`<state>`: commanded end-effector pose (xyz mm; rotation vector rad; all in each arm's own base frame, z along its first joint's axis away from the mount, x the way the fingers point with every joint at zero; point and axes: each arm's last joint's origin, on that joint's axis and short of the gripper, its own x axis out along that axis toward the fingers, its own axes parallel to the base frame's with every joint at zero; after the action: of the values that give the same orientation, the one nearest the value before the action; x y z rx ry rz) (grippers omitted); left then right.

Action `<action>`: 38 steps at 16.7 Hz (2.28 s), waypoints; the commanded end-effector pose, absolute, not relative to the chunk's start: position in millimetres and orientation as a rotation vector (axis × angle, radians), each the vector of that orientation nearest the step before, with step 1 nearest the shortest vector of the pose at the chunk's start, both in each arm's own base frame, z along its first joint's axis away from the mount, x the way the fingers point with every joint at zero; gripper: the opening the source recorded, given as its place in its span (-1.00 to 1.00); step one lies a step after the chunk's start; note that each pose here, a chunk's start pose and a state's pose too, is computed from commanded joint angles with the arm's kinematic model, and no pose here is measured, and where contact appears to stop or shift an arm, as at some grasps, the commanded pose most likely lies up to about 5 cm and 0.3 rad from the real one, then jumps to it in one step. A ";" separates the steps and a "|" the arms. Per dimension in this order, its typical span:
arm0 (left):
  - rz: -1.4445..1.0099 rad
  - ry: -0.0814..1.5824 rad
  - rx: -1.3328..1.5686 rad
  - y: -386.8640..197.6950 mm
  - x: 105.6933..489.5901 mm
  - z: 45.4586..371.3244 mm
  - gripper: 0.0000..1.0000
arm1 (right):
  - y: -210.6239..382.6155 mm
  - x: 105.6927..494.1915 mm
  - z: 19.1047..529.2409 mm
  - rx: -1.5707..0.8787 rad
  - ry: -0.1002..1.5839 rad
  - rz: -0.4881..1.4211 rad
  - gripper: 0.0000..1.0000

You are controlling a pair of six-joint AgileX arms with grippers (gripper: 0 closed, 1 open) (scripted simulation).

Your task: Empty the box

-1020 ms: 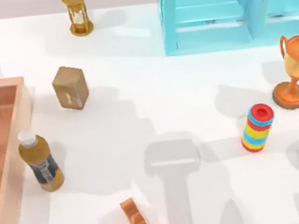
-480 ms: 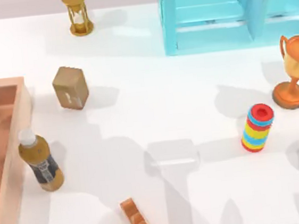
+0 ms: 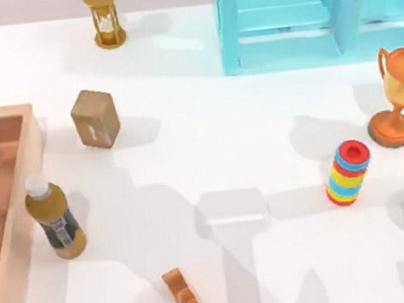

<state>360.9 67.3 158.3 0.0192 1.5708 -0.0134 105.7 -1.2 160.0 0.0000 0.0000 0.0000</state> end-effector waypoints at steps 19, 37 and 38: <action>-0.013 1.568 0.020 67.8 360.7 159.2 -1.00 | -1.2 105.7 160.0 0.000 0.000 0.000 1.00; -0.013 1.568 0.020 67.8 360.7 289.2 -1.00 | -1.2 105.7 160.0 0.000 0.000 0.000 1.00; -0.013 1.568 0.020 67.8 360.7 289.2 -1.00 | -1.2 105.7 160.0 0.000 0.000 0.000 1.00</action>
<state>360.7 67.8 289.2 0.0200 1.5684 -0.0126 105.7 -1.2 160.0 0.0000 0.0000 0.0000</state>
